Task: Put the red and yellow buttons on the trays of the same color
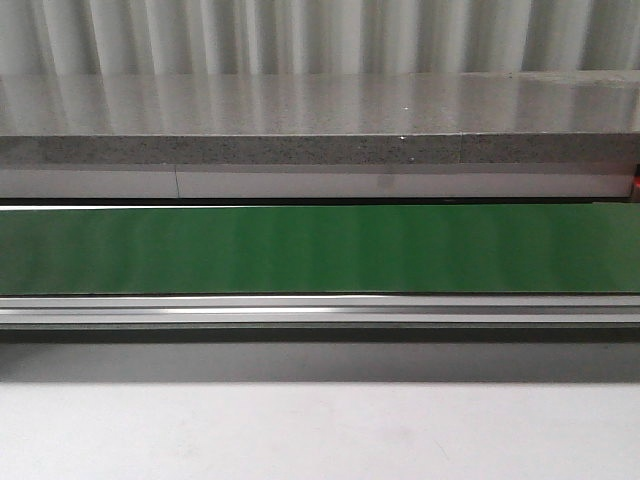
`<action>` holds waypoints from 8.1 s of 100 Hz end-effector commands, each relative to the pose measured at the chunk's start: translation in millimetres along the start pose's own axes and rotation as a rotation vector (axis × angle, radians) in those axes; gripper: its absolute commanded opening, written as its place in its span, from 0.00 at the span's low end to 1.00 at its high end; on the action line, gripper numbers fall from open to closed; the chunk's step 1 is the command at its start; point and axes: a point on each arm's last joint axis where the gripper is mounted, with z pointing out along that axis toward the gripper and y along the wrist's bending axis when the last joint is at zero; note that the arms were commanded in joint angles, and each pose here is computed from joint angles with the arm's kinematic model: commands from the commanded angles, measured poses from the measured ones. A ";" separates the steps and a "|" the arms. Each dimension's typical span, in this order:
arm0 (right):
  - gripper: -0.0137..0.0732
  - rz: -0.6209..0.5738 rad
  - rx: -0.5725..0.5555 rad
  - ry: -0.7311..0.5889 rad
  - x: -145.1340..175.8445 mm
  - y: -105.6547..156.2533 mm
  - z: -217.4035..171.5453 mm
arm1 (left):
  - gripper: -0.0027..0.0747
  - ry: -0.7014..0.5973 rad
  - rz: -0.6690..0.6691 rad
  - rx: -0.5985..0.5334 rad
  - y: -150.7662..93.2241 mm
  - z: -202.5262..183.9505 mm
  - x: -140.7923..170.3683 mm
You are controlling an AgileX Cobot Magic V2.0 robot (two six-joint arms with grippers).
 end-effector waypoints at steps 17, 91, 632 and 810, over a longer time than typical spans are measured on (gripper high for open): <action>0.09 -0.001 0.011 -0.086 -12.4 -0.4 -3.2 | 0.06 -0.175 0.158 0.026 -22.6 -62.2 23.4; 0.09 -0.001 0.011 -0.086 -12.4 -0.4 -3.2 | 0.13 -0.054 0.246 0.055 -47.5 -27.7 49.9; 0.09 -0.001 0.011 -0.089 -12.7 -0.5 -3.2 | 0.01 -0.661 0.720 0.296 -61.9 -142.2 196.0; 0.86 0.263 -0.219 0.770 -144.3 64.4 233.0 | 0.01 -0.715 0.723 0.323 -19.5 -142.0 244.1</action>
